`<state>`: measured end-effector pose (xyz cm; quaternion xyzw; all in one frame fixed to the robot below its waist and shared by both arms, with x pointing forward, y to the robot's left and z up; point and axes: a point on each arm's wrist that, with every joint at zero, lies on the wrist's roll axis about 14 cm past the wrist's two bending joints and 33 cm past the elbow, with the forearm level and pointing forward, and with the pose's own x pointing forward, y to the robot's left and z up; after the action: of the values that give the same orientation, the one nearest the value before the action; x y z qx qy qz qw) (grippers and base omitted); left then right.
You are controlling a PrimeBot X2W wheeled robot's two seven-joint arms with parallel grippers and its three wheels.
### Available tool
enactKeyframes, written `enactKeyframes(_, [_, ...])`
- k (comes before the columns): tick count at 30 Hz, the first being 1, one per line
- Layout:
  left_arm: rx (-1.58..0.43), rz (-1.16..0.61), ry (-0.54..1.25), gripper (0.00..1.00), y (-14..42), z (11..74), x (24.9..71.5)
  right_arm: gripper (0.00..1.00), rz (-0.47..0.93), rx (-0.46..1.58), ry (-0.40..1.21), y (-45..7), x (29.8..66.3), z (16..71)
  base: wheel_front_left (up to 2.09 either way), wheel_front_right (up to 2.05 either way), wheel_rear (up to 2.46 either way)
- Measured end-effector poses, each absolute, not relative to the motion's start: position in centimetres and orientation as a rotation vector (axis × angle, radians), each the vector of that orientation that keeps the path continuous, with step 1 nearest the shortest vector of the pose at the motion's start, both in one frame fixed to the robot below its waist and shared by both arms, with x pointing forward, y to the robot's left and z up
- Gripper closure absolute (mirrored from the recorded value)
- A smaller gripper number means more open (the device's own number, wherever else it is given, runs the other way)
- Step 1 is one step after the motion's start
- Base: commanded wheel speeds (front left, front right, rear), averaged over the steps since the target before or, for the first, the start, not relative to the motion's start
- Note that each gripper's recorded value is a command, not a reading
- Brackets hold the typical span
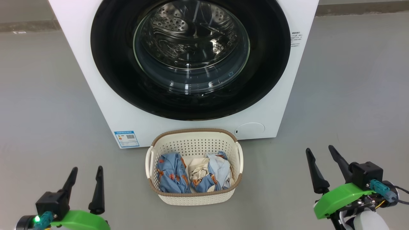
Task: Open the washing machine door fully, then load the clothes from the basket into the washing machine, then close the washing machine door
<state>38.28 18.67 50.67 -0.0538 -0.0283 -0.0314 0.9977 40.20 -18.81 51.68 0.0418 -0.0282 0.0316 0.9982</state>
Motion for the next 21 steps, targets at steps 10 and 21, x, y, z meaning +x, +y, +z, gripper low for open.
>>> enactKeyframes(10, [-0.098,-0.052,-0.054,0.00,19.0,50.7,38.6,0.00,0.040,0.064,-0.072,-19.5,40.4,52.3,0.00,0.00,0.00])
enactKeyframes(21, [-0.098,-0.037,-0.042,0.00,19.4,50.3,38.6,0.00,0.015,0.082,-0.074,-19.9,40.3,52.2,0.00,0.00,0.00])
